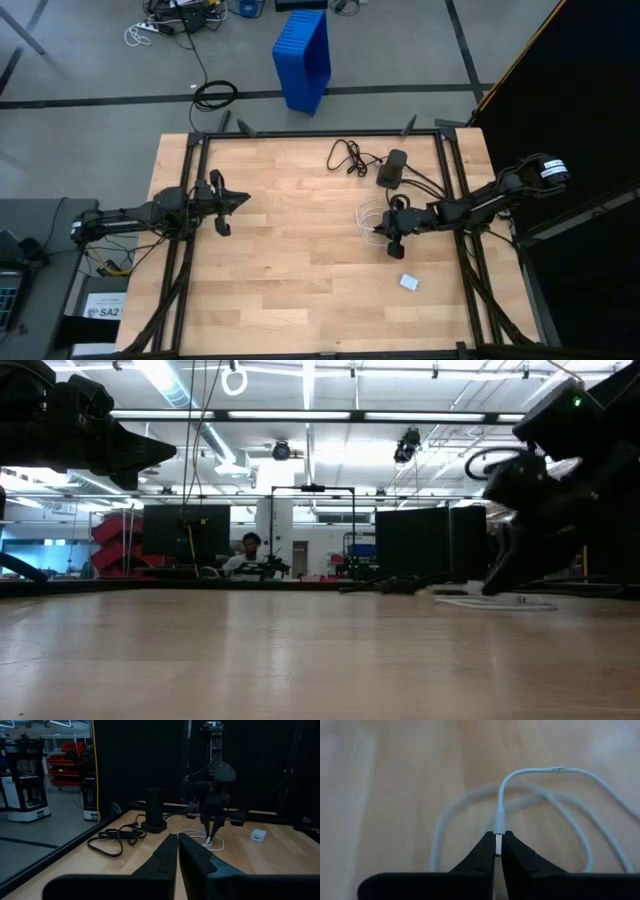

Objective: Insert USB
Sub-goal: Insert the white charger cable into the white charger adapter

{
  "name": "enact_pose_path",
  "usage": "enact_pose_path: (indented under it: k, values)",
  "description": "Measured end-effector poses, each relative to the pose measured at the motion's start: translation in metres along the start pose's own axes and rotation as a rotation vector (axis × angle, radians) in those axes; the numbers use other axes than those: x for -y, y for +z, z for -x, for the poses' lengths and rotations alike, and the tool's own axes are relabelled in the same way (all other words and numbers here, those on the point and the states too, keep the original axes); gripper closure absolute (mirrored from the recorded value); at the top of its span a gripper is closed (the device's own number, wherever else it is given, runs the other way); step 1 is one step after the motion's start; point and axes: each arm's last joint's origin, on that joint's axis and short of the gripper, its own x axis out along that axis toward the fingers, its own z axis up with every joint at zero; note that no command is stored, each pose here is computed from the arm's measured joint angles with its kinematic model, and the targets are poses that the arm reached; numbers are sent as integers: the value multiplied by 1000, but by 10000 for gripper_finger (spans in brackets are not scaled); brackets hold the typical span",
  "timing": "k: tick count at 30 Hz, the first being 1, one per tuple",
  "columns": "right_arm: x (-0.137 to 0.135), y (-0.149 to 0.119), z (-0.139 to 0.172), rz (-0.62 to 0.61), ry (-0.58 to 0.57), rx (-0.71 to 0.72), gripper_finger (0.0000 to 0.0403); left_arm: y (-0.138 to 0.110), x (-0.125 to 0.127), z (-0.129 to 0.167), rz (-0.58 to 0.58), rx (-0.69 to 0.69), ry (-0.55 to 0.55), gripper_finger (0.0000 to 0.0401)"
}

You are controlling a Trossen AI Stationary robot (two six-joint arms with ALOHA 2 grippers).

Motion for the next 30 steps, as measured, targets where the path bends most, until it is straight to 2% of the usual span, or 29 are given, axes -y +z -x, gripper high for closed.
enact_pose_path:
  k: [3,9,12,16,19,25,30]
  values:
    - [-12,15,1,32,42,49,402,0,0,0,0,0,0,400]
    - [-44,52,3,118,151,256,403,0,0,0,0,0,0,400]
    - [-58,64,-4,187,184,271,403,0,0,0,0,0,0,400]
    - [-72,75,-26,217,217,238,403,0,0,0,0,0,0,400]
    - [-76,72,-50,233,211,150,403,0,0,0,0,0,0,400]
    - [-68,65,-88,211,147,0,403,0,0,0,0,1,0,400]
    - [-59,63,-97,165,116,-51,403,0,0,0,0,0,0,400]
